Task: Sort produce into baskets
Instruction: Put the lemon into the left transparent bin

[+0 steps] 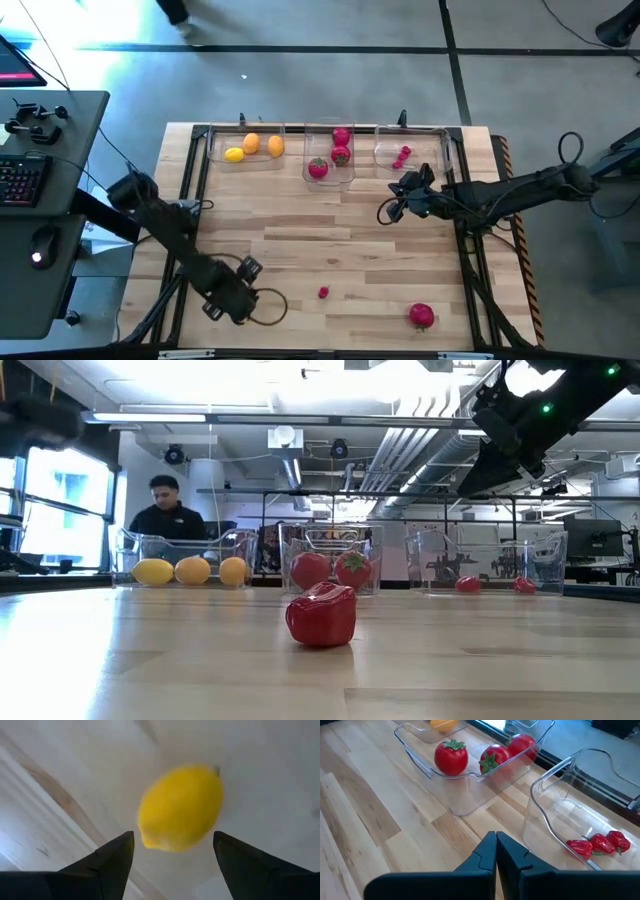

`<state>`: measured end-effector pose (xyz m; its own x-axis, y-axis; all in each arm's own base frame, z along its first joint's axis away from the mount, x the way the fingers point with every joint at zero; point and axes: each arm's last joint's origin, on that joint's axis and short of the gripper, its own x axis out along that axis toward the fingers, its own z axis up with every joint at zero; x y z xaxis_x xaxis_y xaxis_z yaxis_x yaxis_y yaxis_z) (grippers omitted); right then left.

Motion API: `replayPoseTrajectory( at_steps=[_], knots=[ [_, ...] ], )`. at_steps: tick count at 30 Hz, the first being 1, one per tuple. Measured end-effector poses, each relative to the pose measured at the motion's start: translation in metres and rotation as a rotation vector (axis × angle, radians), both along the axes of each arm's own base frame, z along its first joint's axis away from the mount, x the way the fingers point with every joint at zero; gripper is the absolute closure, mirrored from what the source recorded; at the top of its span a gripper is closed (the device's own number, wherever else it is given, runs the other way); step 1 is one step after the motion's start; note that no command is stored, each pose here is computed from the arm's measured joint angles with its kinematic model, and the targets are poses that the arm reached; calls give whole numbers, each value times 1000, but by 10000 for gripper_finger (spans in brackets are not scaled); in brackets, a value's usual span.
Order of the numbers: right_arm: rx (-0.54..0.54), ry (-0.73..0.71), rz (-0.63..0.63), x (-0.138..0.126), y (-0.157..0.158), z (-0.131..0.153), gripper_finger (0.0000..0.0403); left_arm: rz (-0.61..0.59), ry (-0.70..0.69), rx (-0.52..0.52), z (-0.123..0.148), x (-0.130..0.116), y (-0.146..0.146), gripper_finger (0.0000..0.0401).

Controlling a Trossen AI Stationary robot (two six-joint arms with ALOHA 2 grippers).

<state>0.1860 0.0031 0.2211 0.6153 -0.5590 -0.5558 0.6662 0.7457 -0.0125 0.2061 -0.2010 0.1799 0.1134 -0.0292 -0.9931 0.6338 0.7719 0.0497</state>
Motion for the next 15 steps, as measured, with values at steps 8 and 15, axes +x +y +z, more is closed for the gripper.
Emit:
replayPoseTrajectory(
  at_steps=[8,15],
  knots=[
    [3,-1,2,0,0,0,403,-75,-1,97,-19,-2,-10,140],
    [3,-1,2,0,0,0,403,-107,-32,91,-16,0,-14,140]
  ],
)
